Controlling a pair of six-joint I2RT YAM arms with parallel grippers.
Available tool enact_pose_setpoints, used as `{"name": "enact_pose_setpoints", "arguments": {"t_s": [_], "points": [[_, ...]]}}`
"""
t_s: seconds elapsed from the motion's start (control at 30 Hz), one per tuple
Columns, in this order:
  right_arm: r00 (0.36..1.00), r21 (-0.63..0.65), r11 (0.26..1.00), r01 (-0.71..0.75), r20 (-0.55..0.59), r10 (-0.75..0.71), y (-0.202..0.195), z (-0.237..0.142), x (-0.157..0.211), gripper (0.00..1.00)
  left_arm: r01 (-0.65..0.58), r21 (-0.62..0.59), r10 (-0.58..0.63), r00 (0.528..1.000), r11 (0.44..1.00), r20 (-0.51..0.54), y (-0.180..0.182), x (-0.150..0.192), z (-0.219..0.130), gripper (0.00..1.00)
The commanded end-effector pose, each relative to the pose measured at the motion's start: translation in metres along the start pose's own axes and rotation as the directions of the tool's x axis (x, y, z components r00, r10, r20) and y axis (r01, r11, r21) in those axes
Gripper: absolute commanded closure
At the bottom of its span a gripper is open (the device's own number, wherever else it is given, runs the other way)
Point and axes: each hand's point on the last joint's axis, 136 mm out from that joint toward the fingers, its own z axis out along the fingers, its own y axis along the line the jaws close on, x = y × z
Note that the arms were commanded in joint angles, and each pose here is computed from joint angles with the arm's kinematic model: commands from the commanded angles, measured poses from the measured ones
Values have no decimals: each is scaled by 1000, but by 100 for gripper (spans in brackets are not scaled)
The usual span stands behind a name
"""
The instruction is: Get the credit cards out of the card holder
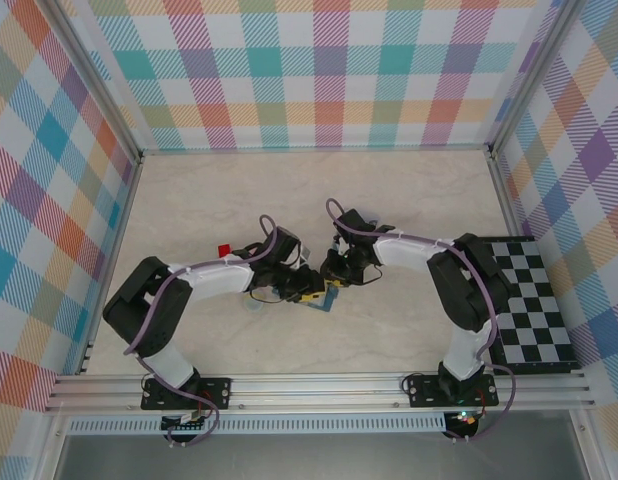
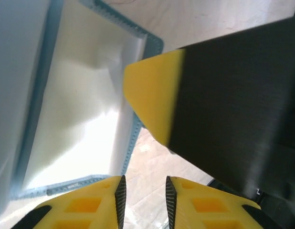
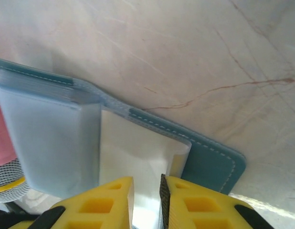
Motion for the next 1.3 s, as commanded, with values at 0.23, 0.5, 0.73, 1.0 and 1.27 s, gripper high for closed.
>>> {"name": "enact_pose_setpoints", "arguments": {"t_s": [0.23, 0.5, 0.73, 1.0, 1.27], "points": [[1000, 41, 999, 18, -24, -17, -8, 6, 3, 77, 80, -236, -52, 991, 968, 122, 57, -26, -55, 60], [999, 48, 999, 21, -32, -20, -11, 9, 4, 77, 71, -292, -31, 990, 954, 140, 65, -40, -57, 57], [999, 47, 999, 23, -34, -21, -10, 10, 4, 78, 75, -274, -44, 992, 959, 118, 65, -43, -45, 58], [999, 48, 999, 23, -37, -21, -10, 11, 3, 78, 64, -206, -48, 996, 977, 82, 55, -40, -37, 65], [999, 46, 999, 29, -38, -27, -9, 11, 3, 78, 13, -1, -13, 999, 1000, 35, 20, -35, -30, 74]]}}
